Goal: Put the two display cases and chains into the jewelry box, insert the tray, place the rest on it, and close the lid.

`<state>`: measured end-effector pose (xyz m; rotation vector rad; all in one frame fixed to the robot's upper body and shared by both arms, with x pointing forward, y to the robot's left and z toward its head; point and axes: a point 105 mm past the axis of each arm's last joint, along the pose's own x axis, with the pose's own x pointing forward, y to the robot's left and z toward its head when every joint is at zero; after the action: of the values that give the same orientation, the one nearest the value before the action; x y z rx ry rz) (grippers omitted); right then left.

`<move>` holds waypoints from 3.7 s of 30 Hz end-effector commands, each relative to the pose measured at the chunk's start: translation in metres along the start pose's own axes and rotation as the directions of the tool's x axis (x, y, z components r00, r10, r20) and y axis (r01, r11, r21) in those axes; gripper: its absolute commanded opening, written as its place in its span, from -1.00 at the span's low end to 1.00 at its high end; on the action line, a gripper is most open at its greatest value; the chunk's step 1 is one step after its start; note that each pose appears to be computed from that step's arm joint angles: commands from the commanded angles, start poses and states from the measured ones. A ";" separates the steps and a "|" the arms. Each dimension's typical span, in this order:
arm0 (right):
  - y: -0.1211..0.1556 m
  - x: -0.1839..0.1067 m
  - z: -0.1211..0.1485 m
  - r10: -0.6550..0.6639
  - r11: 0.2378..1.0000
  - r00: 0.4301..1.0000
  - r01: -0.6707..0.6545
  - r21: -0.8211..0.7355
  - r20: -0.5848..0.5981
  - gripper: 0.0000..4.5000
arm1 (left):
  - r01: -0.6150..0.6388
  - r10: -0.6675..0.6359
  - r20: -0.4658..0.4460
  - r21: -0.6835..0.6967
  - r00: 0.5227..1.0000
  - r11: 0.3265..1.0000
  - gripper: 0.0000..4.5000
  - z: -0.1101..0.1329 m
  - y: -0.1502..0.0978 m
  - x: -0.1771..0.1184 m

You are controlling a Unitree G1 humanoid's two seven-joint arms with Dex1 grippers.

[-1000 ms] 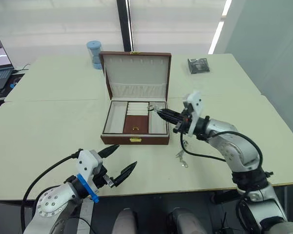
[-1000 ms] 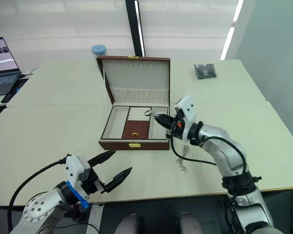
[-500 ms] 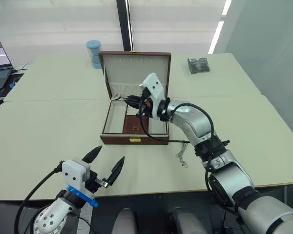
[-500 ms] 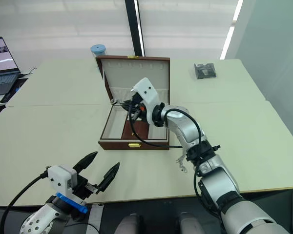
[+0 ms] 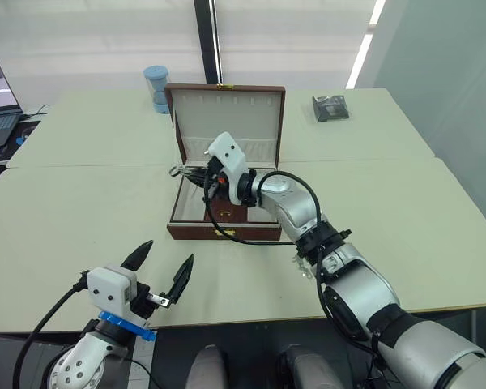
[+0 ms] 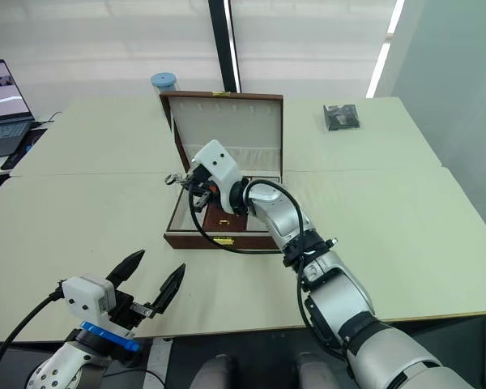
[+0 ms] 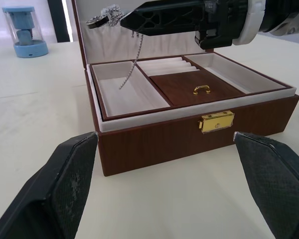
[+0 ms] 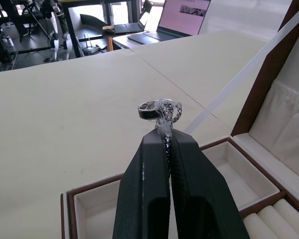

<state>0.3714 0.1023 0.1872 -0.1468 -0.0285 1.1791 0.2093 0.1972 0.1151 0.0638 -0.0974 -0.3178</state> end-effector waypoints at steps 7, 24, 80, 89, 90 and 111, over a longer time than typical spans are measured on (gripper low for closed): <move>0.000 0.006 0.000 -0.024 1.000 1.000 0.024 0.021 0.011 -0.99 | 0.010 -0.011 0.044 0.018 0.999 1.000 1.00 0.014 -0.003 0.003; -0.002 0.004 -0.004 -0.037 0.997 0.999 0.037 0.065 0.009 0.25 | 0.027 -0.028 0.045 0.009 0.999 1.000 1.00 0.014 -0.005 0.007; -0.063 -0.343 -0.095 -0.413 0.910 0.879 0.410 -0.063 -0.239 0.99 | 0.050 -0.009 -0.225 0.176 0.974 0.983 1.00 0.040 0.169 0.009; -0.069 -0.357 -0.102 -0.448 0.892 0.856 0.446 -0.071 -0.258 0.99 | 0.057 -0.014 -0.230 0.181 0.973 0.982 1.00 0.041 0.172 0.013; -0.069 -0.357 -0.102 -0.449 0.892 0.856 0.446 -0.072 -0.257 0.99 | 0.059 -0.016 -0.231 0.180 0.973 0.982 1.00 0.040 0.171 0.013; -0.039 -0.330 -0.101 -0.380 0.922 0.905 0.388 0.003 -0.192 0.99 | 0.305 -0.250 -0.287 0.165 0.925 0.938 1.00 0.017 0.113 0.015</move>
<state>0.2933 -0.2371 0.0968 -0.1938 0.1889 0.7442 0.2586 0.3137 0.1357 0.2891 0.1760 -0.5159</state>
